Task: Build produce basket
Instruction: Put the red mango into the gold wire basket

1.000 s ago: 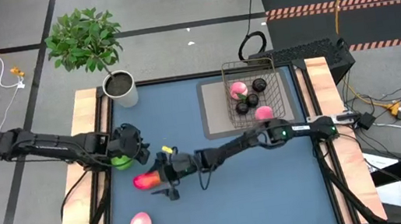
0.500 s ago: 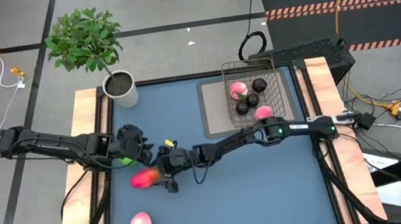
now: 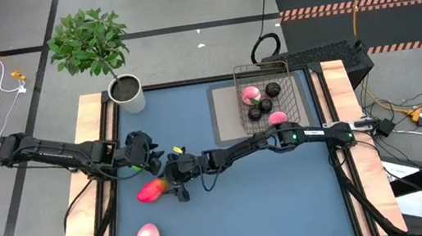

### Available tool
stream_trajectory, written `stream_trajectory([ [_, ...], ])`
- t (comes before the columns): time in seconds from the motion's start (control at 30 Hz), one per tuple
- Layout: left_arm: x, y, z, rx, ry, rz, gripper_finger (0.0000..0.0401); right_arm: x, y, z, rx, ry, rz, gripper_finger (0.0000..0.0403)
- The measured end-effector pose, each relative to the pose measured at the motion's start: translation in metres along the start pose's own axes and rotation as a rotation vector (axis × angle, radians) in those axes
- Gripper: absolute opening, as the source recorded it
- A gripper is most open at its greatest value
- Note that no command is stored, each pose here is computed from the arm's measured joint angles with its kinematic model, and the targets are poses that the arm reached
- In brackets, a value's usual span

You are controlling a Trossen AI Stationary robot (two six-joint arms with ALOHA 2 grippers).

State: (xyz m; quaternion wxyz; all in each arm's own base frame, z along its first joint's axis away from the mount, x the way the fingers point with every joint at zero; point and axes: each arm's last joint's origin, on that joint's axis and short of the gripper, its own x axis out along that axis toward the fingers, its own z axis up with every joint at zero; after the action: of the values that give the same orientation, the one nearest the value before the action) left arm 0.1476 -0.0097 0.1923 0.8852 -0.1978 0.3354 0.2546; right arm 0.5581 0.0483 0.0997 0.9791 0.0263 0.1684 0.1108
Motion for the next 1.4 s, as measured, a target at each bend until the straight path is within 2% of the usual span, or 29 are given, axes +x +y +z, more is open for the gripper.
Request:
stream_trajectory([
  [0.27, 0.0, -0.001, 0.001, 0.012, -0.009, -0.007, 0.0191, 0.0, 0.0, -0.001, 0.001, 0.007, -0.004, 0.0207],
  [0.4, 0.0, -0.001, 0.001, 0.012, -0.01, -0.007, 0.0191, 0.0, -0.001, -0.001, 0.001, 0.006, -0.047, 0.0168],
  [0.6, 0.0, -0.001, 0.001, 0.011, -0.008, -0.006, 0.0191, -0.001, -0.001, 0.001, 0.025, 0.02, -0.052, 0.0167],
  [0.73, 0.0, 0.001, -0.002, 0.009, 0.023, 0.007, 0.0191, -0.016, 0.002, 0.018, -0.028, 0.149, -0.053, 0.017],
  [0.9, 0.0, 0.006, -0.007, -0.012, 0.071, 0.051, 0.0191, -0.055, 0.009, 0.049, -0.097, 0.371, -0.075, 0.0166],
  [1.13, -0.001, 0.005, -0.01, -0.05, 0.085, 0.056, 0.0191, -0.136, 0.024, 0.074, -0.172, 0.434, -0.255, 0.0168],
  [1.23, -0.002, 0.004, -0.011, -0.052, 0.075, 0.055, 0.0191, -0.182, 0.026, 0.075, -0.189, 0.443, -0.386, 0.0168],
  [1.4, -0.003, 0.001, -0.009, -0.064, 0.033, 0.047, 0.0191, -0.263, 0.02, 0.077, -0.227, 0.408, -0.745, 0.0168],
])
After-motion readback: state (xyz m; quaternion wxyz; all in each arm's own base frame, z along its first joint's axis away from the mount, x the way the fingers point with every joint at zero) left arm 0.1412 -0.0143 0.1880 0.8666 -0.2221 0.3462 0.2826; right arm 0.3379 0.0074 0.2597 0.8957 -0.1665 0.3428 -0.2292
